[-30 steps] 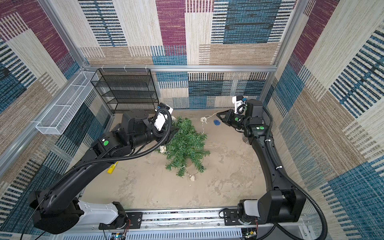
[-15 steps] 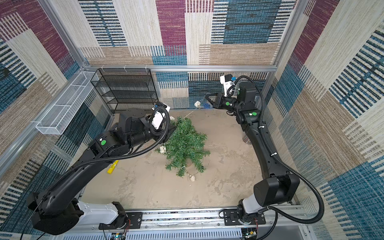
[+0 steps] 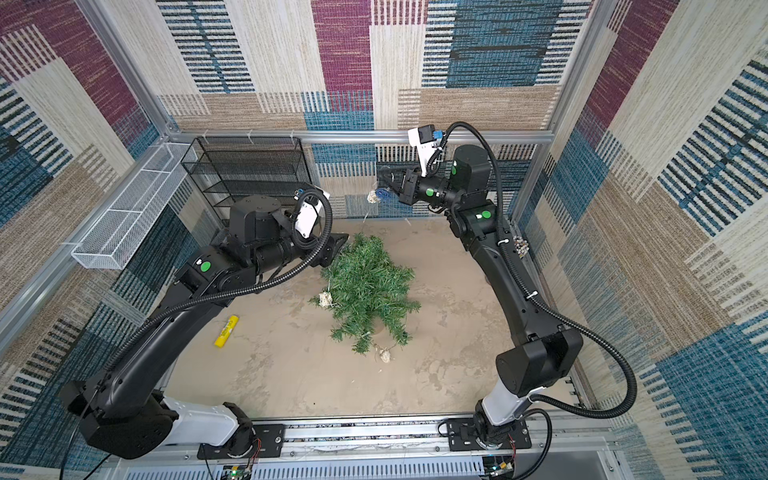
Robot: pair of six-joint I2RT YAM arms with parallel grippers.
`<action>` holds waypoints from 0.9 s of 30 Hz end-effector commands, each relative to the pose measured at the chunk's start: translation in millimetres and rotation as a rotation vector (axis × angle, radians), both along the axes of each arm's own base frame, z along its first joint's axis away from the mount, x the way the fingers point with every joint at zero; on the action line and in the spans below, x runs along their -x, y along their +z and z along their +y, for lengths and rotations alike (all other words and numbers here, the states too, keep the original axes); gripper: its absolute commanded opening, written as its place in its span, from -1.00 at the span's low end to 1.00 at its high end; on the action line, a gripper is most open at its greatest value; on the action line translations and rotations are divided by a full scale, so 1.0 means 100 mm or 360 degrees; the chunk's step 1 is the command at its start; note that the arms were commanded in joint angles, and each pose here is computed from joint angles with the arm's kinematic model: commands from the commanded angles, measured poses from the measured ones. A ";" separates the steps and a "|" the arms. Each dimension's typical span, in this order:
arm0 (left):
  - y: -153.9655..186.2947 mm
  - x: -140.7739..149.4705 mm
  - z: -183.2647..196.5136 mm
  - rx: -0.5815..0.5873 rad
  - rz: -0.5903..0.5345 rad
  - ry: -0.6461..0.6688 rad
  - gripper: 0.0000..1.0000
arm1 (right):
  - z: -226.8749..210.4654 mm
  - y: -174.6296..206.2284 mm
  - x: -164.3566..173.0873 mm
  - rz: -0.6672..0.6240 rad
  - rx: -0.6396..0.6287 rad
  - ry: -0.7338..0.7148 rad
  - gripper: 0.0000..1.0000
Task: Remove string lights from the small christmas tree
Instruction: Remove the light string from the Christmas tree.
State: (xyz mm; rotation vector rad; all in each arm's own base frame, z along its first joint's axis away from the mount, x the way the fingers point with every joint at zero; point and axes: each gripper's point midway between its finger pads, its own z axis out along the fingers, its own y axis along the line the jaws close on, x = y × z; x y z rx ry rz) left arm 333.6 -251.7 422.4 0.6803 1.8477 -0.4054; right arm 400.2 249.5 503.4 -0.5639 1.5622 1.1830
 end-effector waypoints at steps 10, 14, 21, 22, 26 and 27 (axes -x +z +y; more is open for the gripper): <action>0.00 -0.35 -0.61 0.0266 0.0152 -0.0439 0.75 | 0.18 0.33 0.12 -0.0178 -0.0140 0.0124 -1.00; -0.10 -0.54 -0.59 0.0311 0.0192 -0.0351 0.32 | 0.22 0.35 0.15 -0.0193 -0.0144 0.0136 -1.00; -0.08 -0.66 -0.55 0.0427 0.0231 -0.0305 -0.79 | 0.20 0.33 0.16 -0.0199 -0.0131 0.0110 -1.00; -0.08 -0.67 -0.54 0.0437 0.0239 -0.0293 -0.88 | 0.19 0.31 0.15 -0.0192 -0.0126 0.0105 -1.00; -0.13 -0.74 -0.36 0.0422 0.0258 -0.0123 -1.00 | 0.16 0.21 0.11 -0.0163 -0.0081 0.0046 -0.84; -0.13 -0.76 -0.30 0.0411 0.0250 -0.0064 -1.00 | 0.15 0.18 0.10 -0.0159 -0.0068 0.0032 -0.72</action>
